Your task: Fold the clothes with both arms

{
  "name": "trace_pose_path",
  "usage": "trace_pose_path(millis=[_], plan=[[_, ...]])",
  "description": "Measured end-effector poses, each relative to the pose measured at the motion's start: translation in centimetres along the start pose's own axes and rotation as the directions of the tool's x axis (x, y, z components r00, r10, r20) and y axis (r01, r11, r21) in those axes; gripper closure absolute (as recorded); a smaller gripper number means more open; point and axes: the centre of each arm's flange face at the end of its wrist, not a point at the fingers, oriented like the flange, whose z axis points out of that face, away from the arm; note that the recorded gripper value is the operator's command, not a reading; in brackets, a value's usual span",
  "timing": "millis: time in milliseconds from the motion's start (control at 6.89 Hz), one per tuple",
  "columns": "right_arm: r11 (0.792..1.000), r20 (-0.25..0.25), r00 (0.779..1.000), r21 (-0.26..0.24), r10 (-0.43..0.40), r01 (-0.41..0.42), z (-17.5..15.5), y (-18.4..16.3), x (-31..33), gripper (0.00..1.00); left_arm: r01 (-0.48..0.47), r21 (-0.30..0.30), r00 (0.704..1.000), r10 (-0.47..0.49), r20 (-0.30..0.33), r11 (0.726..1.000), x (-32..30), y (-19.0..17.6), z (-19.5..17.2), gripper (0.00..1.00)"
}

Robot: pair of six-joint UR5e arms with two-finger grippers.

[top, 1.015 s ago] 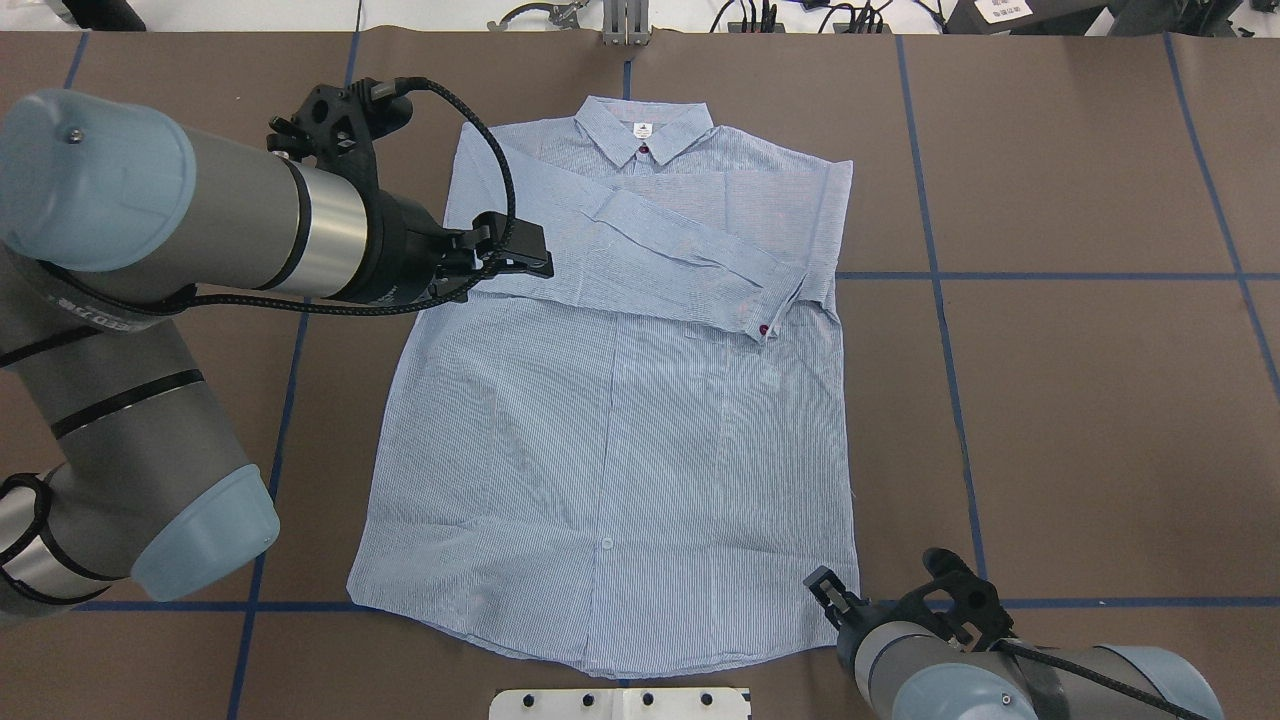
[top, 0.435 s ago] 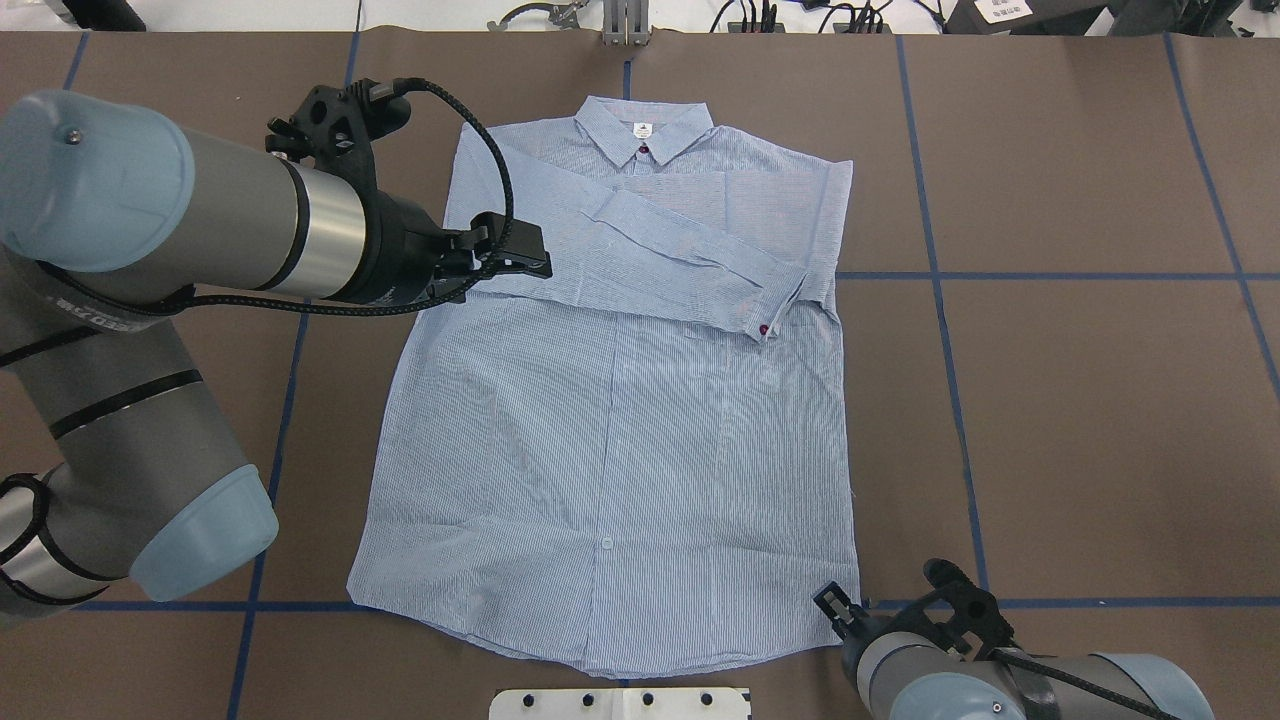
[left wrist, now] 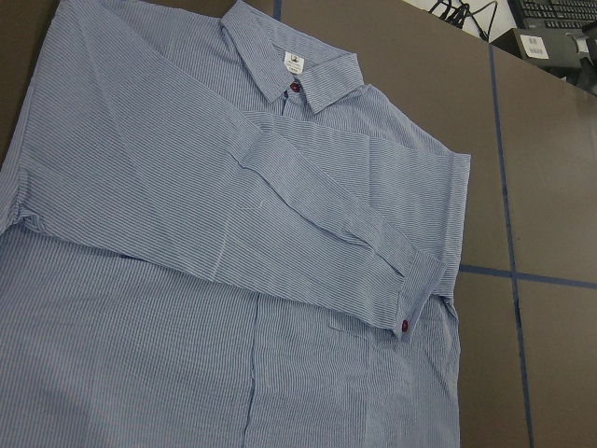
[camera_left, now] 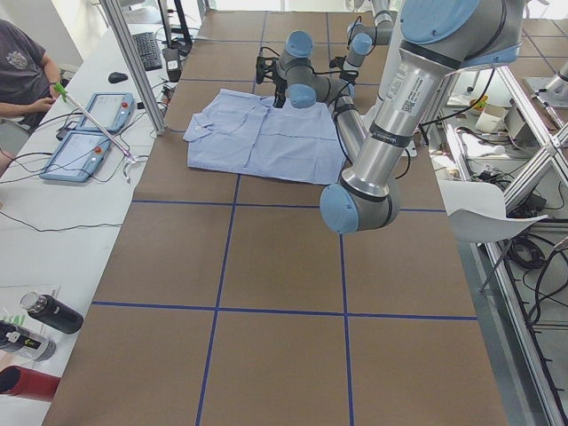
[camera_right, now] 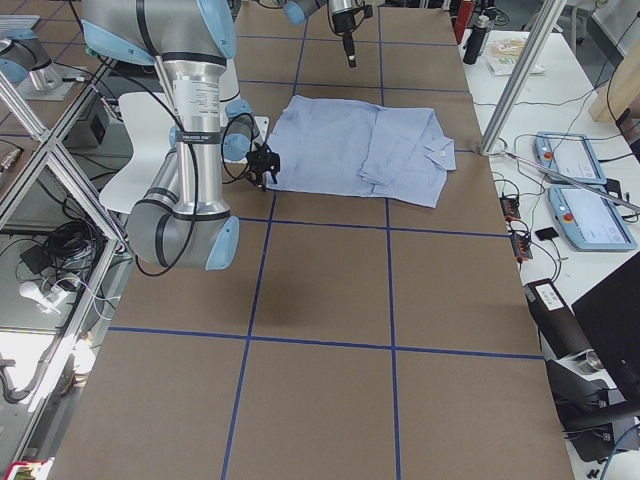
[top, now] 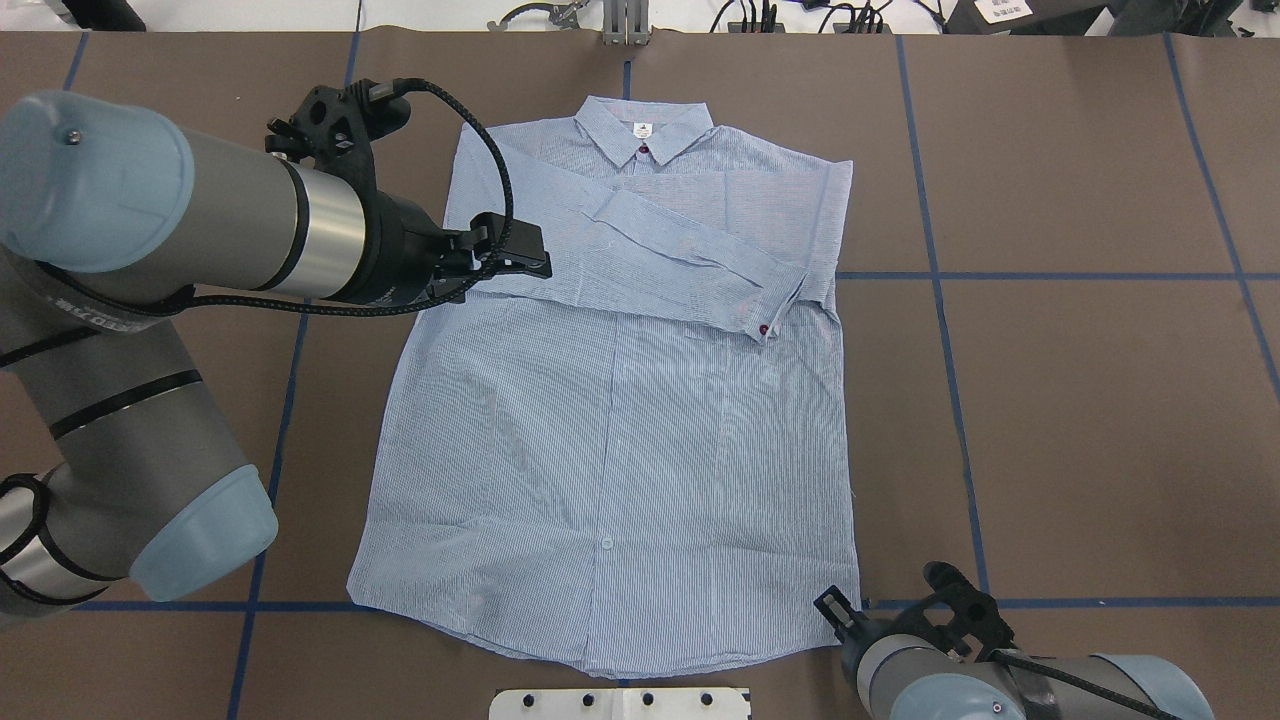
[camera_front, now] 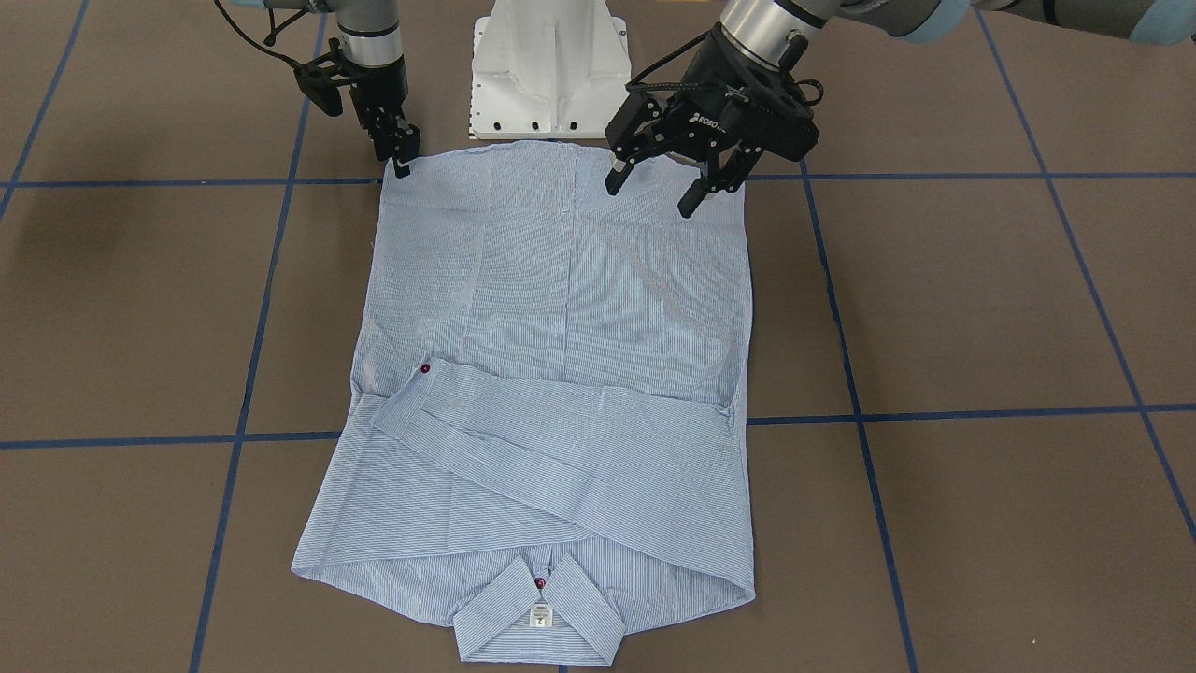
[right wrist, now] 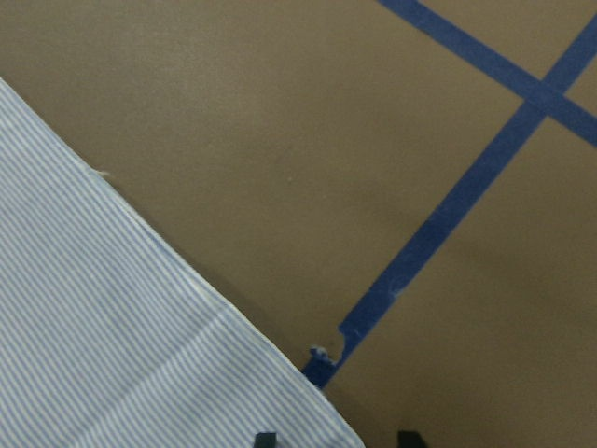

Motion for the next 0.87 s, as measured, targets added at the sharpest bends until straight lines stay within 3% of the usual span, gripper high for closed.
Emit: trace_pose_path(millis=[580,725,870], plan=[[1.0,0.003,1.0,-0.018,-0.003,0.003,-0.9,0.3,0.1,1.0,0.024,-0.003,1.0,-0.024,0.005,1.0,-0.4,0.1,0.2,0.04],[1.0,0.004,1.0,-0.02,-0.003,0.003,-1.2,0.1,0.1,1.0,0.045,-0.002,0.999,-0.045,0.008,0.999,-0.7,0.3,0.1,0.12],[1.0,0.002,1.0,-0.022,-0.004,0.004,-1.7,-0.4,0.5,1.0,0.076,-0.002,0.997,-0.076,0.015,0.997,-1.8,0.7,-0.3,0.04]])
